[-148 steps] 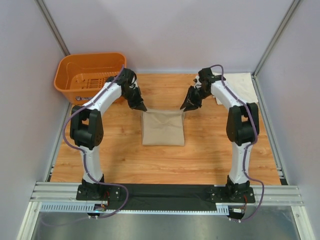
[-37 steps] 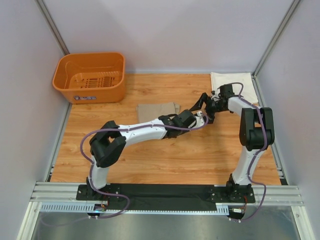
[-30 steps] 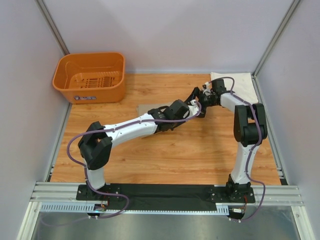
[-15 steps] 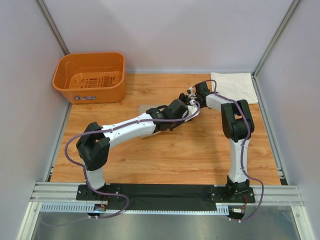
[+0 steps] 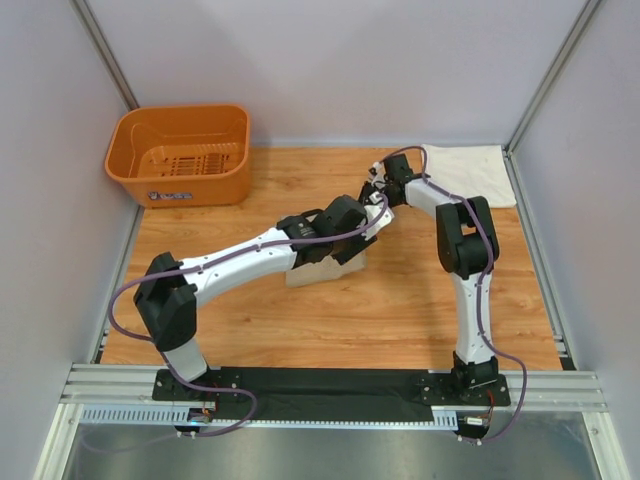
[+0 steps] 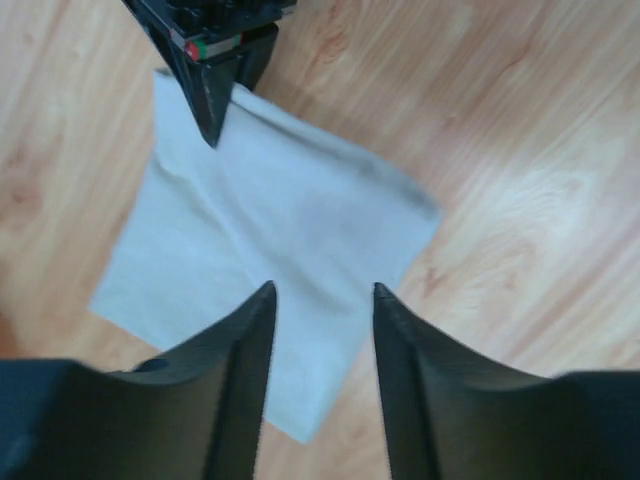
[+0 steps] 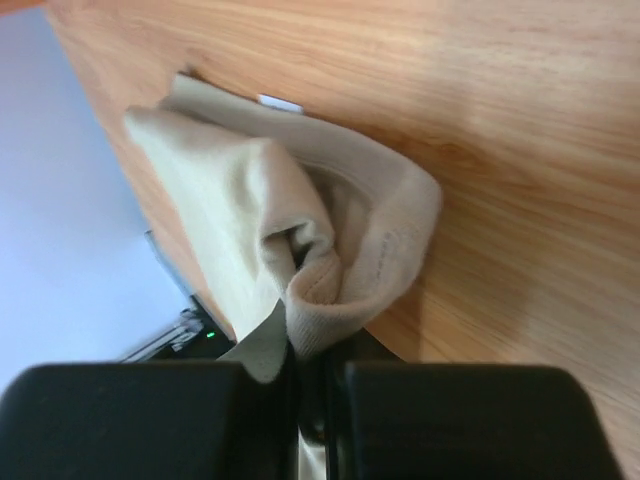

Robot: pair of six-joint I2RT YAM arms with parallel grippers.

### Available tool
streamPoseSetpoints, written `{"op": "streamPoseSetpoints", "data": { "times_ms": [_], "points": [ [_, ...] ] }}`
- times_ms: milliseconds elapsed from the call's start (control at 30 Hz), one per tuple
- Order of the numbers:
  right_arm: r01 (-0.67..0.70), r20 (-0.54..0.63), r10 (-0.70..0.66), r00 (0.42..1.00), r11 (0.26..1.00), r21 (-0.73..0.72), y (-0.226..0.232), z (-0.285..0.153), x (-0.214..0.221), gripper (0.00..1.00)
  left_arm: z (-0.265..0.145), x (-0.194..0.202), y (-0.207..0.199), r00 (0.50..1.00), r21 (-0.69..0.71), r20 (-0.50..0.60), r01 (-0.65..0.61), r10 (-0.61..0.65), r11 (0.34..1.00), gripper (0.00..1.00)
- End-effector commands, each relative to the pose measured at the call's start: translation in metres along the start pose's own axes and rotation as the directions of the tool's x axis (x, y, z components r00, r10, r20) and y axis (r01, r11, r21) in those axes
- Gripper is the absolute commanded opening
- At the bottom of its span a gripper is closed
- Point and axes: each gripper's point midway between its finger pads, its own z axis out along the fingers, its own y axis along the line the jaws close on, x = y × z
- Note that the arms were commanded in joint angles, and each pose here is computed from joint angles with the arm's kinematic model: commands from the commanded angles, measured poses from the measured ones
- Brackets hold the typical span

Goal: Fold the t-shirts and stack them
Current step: Neatly place the folded tshirt to the corner

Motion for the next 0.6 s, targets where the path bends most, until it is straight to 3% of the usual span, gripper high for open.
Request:
{"op": "streamPoseSetpoints", "data": {
  "times_ms": [0,33,233,400,467,567],
  "points": [
    [0.139,0.097,-0.154,0.983,0.98,0.144,0.008,-0.022,-0.02,0.0,-0.036,-0.018,-0.007,0.982,0.071,0.087,0.159,-0.165,0.985,0.53],
    [0.215,0.095,-0.238,0.967,0.955,0.202,0.005,-0.031,-0.022,0.0,-0.051,-0.022,-0.005,0.972,0.08,0.117,0.195,-0.204,0.977,0.56],
    [0.314,0.037,-0.4,0.916,0.77,0.555,-0.017,-0.108,-0.038,0.0,-0.103,0.008,-0.003,0.908,0.095,0.131,0.387,-0.397,0.917,0.57],
    [0.316,0.047,-0.475,0.879,0.652,0.69,-0.017,-0.171,-0.063,0.0,-0.119,0.054,0.0,0.846,0.09,0.09,0.518,-0.525,0.851,0.57],
    [0.366,0.033,-0.546,0.837,0.604,0.708,-0.007,-0.191,-0.072,0.0,-0.124,0.068,0.002,0.822,0.094,0.088,0.556,-0.563,0.826,0.56],
    [0.343,0.04,-0.583,0.812,0.531,0.775,-0.006,-0.219,-0.091,0.0,-0.128,0.075,-0.003,0.815,0.121,0.088,0.561,-0.572,0.819,0.56]
  ]
}}
